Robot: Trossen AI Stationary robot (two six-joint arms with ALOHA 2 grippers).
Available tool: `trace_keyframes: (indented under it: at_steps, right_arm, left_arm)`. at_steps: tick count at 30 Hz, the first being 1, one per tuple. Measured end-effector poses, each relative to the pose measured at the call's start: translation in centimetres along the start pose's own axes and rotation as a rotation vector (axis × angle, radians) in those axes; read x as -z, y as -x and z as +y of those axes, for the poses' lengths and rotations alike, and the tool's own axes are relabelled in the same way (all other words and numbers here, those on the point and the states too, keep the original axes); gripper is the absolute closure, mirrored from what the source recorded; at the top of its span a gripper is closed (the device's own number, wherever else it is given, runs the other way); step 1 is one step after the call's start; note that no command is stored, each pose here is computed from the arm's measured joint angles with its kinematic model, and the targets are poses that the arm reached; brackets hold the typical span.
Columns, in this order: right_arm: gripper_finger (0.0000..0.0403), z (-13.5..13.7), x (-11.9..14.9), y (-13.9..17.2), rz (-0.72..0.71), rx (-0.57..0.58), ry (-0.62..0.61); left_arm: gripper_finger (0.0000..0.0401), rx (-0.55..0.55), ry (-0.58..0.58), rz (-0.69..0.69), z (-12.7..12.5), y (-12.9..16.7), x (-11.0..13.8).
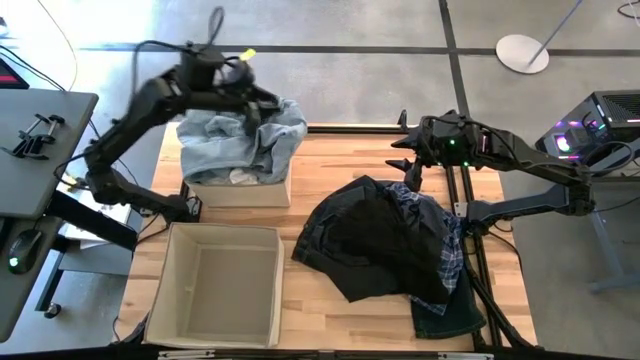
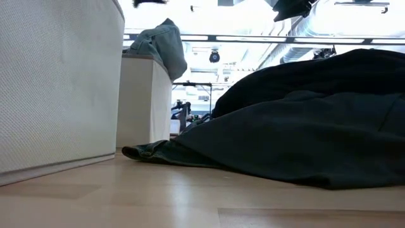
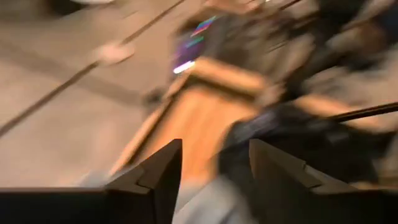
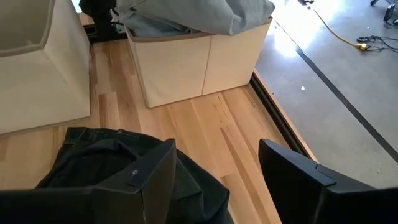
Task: Sort clothes
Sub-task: Put the blue jeans into the top brown laundry organizer
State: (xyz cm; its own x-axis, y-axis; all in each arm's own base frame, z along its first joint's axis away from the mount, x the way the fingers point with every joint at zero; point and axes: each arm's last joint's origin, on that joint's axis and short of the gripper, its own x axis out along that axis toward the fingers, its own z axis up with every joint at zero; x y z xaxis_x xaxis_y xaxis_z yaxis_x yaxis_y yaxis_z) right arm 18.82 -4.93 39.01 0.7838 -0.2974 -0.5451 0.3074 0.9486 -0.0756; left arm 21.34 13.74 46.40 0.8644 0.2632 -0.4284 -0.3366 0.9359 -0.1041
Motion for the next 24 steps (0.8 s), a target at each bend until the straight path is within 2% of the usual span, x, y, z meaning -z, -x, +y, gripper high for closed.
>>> trace_keyframes:
  at_steps: [2, 4, 6, 8, 11, 14, 17, 20, 24]
  right_arm:
    - [0.0185, 0.0, 0.0, -0.1, 0.004, 0.000, 0.002]
    - [0.0185, 0.0, 0.0, -0.3, 0.014, -0.001, 0.003]
    - [0.0185, 0.0, 0.2, -0.4, 0.029, -0.001, 0.005]
    - [0.0185, 0.1, 0.4, -0.5, 0.054, -0.002, 0.007]
    - [0.0185, 0.1, 0.6, -0.6, 0.078, -0.002, 0.006]
    - [0.0185, 0.1, 0.6, -0.7, 0.081, -0.002, -0.007]
    - [0.0185, 0.1, 0.6, -0.7, 0.082, -0.001, -0.012]
    - [0.0185, 0.1, 0.6, -0.8, 0.084, -0.001, -0.012]
    - [0.0185, 0.1, 0.6, -0.8, 0.084, -0.001, -0.012]
  left_arm:
    - [0.0244, 0.142, -0.012, -0.060, -0.8, -2.5, 0.2]
    - [0.0266, 0.172, 0.001, -0.030, -1.3, -5.1, 1.1]
    - [0.0292, 0.088, 0.015, 0.082, -1.2, -7.4, 2.7]
    - [0.0318, -0.077, 0.003, 0.238, -0.6, -8.8, 4.3]
    - [0.0354, -0.344, -0.023, 0.442, 0.7, -9.2, 6.3]
    - [0.0383, -0.507, -0.026, 0.613, 2.0, -9.0, 7.8]
    - [0.0398, -0.555, 0.027, 0.744, 3.4, -8.5, 8.9]
    - [0.0397, -0.584, 0.077, 0.785, 4.7, -8.7, 10.2]
    - [0.0400, -0.531, 0.166, 0.822, 6.3, -10.1, 13.6]
